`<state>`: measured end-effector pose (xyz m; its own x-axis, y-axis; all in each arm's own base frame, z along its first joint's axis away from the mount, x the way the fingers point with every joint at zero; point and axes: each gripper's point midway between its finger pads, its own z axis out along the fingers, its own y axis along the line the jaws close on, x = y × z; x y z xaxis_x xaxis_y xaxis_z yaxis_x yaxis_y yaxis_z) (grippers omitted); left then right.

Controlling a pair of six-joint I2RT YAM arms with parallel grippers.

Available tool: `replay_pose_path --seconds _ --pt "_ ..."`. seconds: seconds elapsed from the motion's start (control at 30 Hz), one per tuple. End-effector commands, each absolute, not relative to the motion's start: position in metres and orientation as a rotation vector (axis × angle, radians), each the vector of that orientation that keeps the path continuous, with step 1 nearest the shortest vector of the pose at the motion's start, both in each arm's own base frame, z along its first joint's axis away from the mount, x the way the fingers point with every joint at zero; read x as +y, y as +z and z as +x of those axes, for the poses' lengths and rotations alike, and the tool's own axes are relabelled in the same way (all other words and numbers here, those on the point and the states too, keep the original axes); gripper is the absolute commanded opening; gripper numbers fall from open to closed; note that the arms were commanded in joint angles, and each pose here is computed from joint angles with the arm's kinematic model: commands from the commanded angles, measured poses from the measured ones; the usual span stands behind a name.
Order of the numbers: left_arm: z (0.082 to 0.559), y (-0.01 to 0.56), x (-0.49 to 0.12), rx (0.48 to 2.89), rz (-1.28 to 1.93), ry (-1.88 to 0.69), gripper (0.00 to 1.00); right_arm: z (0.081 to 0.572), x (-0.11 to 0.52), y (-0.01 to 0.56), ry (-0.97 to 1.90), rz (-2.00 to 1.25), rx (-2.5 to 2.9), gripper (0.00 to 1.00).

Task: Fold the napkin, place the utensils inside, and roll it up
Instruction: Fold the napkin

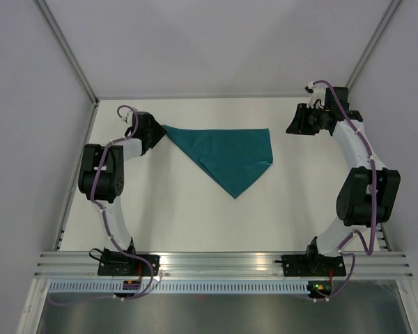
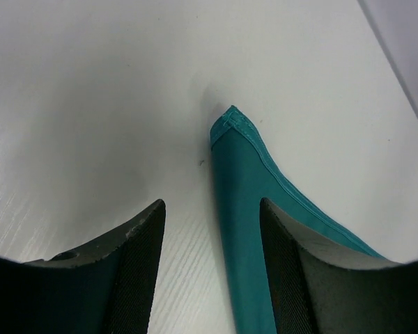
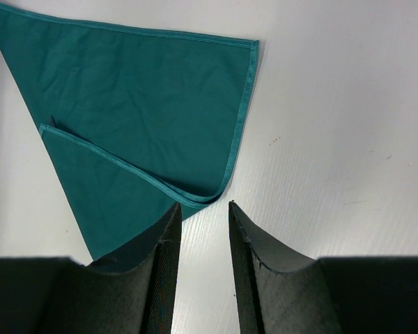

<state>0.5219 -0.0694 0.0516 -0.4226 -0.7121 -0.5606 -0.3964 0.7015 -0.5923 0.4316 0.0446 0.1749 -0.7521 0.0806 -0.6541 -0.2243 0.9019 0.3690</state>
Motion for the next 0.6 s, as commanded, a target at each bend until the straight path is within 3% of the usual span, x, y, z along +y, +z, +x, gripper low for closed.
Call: replay_pose_path --seconds 0.0,0.27,0.57 --pt "0.538 0.055 -0.072 2.086 -0.831 -0.475 0.61 0.438 0.050 0.190 0.588 -0.121 2.321 0.39" --pt "0.554 0.036 -0.071 2.125 -0.858 -0.459 0.54 0.438 0.050 0.189 0.588 -0.125 2.320 0.37" --pt "0.561 0.030 -0.074 2.142 -0.844 -0.464 0.33 0.438 0.050 0.187 0.591 -0.125 2.324 0.35"
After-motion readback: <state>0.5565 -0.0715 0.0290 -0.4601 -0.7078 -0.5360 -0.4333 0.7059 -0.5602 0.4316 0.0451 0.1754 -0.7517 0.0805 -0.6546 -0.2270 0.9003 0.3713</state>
